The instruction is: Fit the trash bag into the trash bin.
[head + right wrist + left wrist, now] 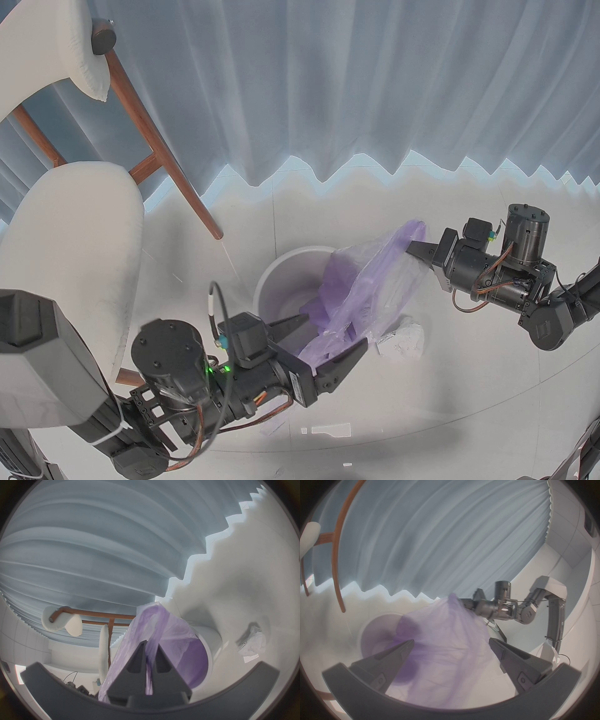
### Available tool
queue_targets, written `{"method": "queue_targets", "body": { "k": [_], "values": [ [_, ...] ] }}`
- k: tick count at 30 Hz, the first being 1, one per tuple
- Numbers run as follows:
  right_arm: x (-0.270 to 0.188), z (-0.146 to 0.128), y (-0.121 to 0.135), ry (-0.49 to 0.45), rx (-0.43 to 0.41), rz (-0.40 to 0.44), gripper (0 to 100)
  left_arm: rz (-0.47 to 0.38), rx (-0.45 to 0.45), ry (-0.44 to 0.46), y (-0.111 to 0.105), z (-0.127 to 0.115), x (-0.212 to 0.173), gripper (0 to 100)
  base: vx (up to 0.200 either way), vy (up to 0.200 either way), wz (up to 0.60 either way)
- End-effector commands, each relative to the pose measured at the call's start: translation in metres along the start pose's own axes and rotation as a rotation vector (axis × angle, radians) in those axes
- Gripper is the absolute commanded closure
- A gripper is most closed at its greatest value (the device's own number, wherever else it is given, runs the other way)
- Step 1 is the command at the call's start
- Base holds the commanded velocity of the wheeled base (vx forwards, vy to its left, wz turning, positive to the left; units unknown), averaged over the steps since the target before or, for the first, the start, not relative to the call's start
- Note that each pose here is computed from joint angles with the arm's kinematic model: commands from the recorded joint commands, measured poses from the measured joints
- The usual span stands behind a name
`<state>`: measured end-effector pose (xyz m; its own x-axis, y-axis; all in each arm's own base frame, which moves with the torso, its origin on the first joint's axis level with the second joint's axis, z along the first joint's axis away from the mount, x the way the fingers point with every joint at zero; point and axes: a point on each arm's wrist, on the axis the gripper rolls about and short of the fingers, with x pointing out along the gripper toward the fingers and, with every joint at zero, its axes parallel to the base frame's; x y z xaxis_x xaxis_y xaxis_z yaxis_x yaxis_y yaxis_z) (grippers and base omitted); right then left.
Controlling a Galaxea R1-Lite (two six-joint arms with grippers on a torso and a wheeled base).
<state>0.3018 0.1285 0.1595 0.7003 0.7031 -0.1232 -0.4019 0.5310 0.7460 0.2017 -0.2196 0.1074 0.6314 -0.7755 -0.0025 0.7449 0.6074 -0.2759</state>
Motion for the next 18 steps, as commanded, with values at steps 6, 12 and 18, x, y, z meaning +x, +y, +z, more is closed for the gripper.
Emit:
{"method": "queue_targets", "body": {
  "k": [6, 12, 18],
  "values": [
    [-0.008, 0.005, 0.004, 0.009, -0.004, 0.031, 100, 0.091, 0.004, -0.019, 0.027, 0.017, -0.010, 0, 0.000, 0.000, 0.00],
    [-0.007, 0.005, 0.002, 0.008, -0.004, 0.027, 100, 0.044, -0.003, 0.046, 0.026, 0.006, -0.018, 0, 0.000, 0.000, 0.00],
    [-0.005, 0.007, 0.003, 0.002, -0.003, 0.030, 100, 0.065, 0.057, 0.153, 0.034, -0.025, -0.016, 0, 0.000, 0.000, 0.00]
  ]
}}
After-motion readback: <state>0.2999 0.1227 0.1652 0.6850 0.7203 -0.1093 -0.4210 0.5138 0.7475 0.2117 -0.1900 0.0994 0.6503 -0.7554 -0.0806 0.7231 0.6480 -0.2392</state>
